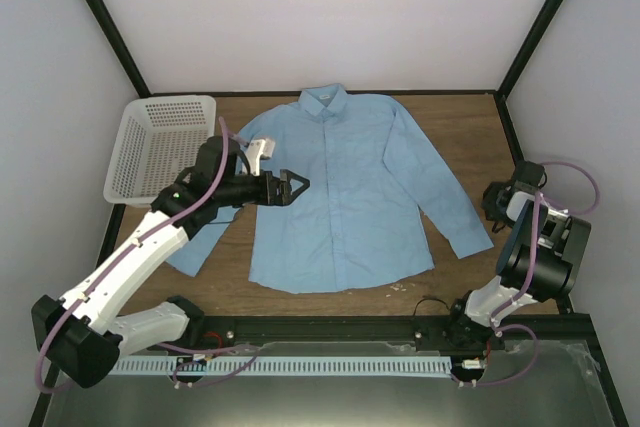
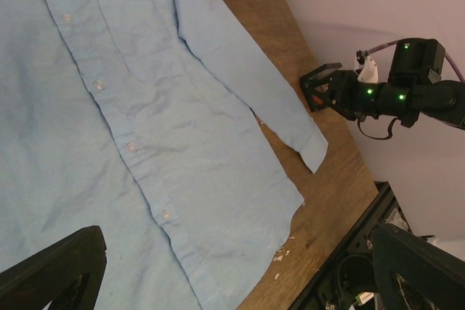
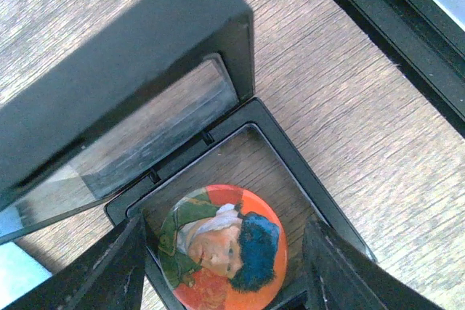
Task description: Pin the brooch onto the clothing
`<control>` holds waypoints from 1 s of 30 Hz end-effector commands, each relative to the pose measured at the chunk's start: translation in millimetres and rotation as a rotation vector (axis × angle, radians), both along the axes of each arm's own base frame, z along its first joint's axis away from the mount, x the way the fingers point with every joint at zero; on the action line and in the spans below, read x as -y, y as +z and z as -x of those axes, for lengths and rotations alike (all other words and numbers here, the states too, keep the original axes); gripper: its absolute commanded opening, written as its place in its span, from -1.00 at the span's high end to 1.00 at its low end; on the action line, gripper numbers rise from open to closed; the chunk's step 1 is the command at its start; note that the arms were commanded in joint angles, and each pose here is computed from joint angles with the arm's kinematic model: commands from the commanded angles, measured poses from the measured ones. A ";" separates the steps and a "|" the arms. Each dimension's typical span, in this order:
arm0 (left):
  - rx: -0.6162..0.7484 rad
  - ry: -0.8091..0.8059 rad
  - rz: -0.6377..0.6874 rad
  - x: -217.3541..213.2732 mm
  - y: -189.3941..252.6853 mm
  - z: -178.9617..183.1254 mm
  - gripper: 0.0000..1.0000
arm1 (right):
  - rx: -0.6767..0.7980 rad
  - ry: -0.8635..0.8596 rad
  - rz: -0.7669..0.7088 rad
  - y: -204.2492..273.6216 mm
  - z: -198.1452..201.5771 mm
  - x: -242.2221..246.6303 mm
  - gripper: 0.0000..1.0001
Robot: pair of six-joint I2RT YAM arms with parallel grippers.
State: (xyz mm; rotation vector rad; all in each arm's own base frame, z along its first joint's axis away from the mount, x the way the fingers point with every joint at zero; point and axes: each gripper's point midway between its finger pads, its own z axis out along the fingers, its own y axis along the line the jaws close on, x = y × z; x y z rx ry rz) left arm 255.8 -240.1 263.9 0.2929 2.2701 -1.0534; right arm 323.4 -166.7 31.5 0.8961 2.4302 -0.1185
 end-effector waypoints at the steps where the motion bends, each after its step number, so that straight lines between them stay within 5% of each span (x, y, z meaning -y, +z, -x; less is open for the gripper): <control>1: 0.008 -0.017 0.005 2.6 -2.6 1.6 -1.00 | -0.015 -0.013 0.025 4.4 2.0 7.1 -0.06; 8: 0.014 -0.018 0.007 2.4 -1.0 2.1 -1.00 | -0.034 -0.006 0.030 1.3 2.7 3.4 -0.25; 18: 0.012 -0.016 0.012 1.3 0.6 4.2 -1.00 | -0.046 0.006 0.044 1.1 3.2 -2.2 -0.04; 24: 0.011 -0.012 0.019 0.5 2.4 5.6 -1.00 | -0.050 0.003 0.048 -0.4 0.7 0.4 -0.21; 30: 0.006 -0.012 0.019 0.5 1.5 5.6 -0.99 | -0.052 0.008 0.042 -2.8 -1.9 0.3 -0.13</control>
